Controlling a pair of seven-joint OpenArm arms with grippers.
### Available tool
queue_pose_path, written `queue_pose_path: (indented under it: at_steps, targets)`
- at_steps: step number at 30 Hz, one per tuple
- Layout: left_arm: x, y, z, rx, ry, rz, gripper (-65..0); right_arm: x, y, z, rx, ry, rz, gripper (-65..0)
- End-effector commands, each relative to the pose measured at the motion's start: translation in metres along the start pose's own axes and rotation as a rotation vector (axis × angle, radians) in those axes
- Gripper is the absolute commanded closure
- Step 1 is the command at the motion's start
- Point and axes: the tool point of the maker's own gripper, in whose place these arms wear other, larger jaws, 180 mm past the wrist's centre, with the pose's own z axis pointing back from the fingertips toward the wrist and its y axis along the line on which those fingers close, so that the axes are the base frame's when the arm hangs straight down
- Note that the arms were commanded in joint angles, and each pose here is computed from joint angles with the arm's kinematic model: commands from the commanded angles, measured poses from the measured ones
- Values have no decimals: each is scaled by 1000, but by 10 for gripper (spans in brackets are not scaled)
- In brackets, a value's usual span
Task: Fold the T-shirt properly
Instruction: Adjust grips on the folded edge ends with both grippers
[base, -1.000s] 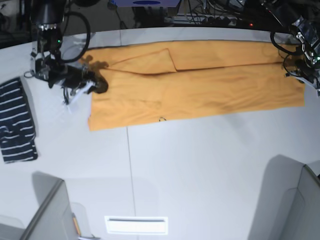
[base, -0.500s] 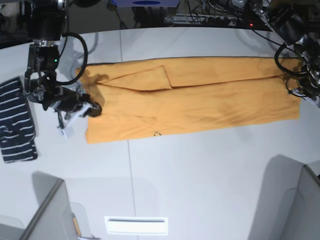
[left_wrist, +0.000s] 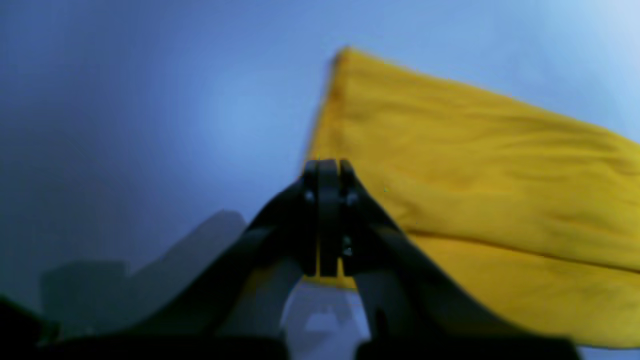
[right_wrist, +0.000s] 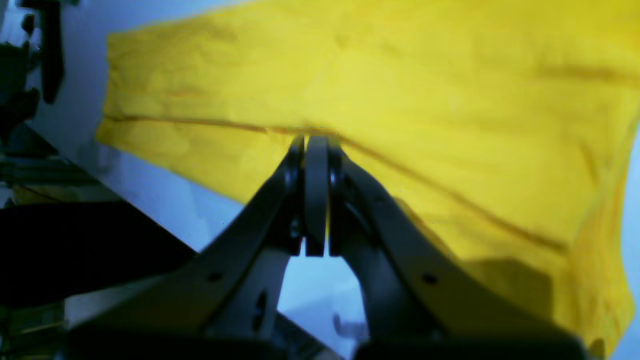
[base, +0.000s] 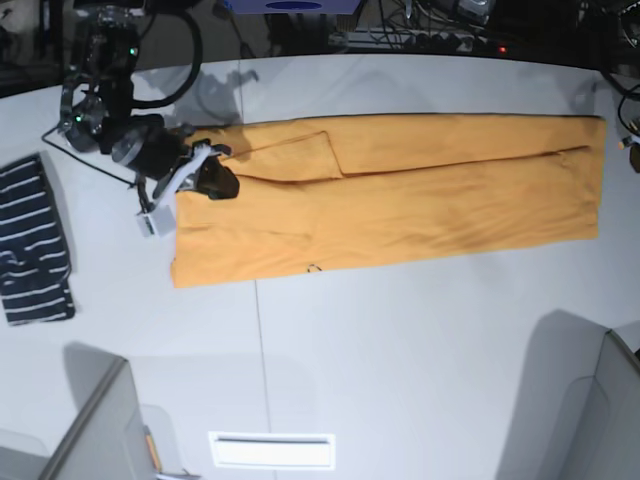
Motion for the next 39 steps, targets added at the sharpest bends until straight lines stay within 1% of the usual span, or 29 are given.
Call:
queue_pose_path:
  at_steps: [1,4,6,7,8,10,12,14,15,18,19,21,24,27,30,34,39]
  targets:
    - [23,0,7,-7,-66,-25,-74,13,6,3,22,-44,18,0]
    - [22,3,8,1,-68,-22,-385,8,5,3,20,-35,11,0]
    - [19,3,6,-2,-58,-17,-564,8,5,3,20,-34,10,0]
    - [18,6,5,-1,-51,-7,-637,7,5,3,20,-32,9,0]
    - [13,7,0,-5,-36,10,-650,7,5,3,20,-32,9,0]
    - [4,12,-9,-12,9,23,-642,4,4,3,18,-27,6,0]
    - [1,11,-22,-30,51,20,-597,2,4,3,17,-22,2,0]
    - [-7,13,-31,-38,89,38,-569,1,4,3,17,-21,1,0]
    - [-7,13,-36,-43,102,39,-566,1,4,3,17,-21,1,0]
    - [-10,12,-48,-54,93,45,-566,0,4,3,18,-19,-1,0]
    - [-8,11,-52,-55,94,22,-564,0,4,3,18,-19,-1,0]
    - [-18,9,-62,-53,134,-21,-564,0,4,3,19,-20,-2,0]
    - [-22,7,-70,-51,154,-31,-564,1,4,3,18,-21,-2,0]
    - [-29,9,-76,-65,181,-49,-564,0,4,3,19,-20,-2,0]
    - [-31,11,-83,-59,203,-79,-563,0,4,3,20,-20,-3,0]
    - [-41,9,-89,-55,246,-150,-563,0,4,3,20,-17,-3,0]
    - [-53,5,-91,-62,277,-175,-561,0,5,3,20,-17,-2,0]
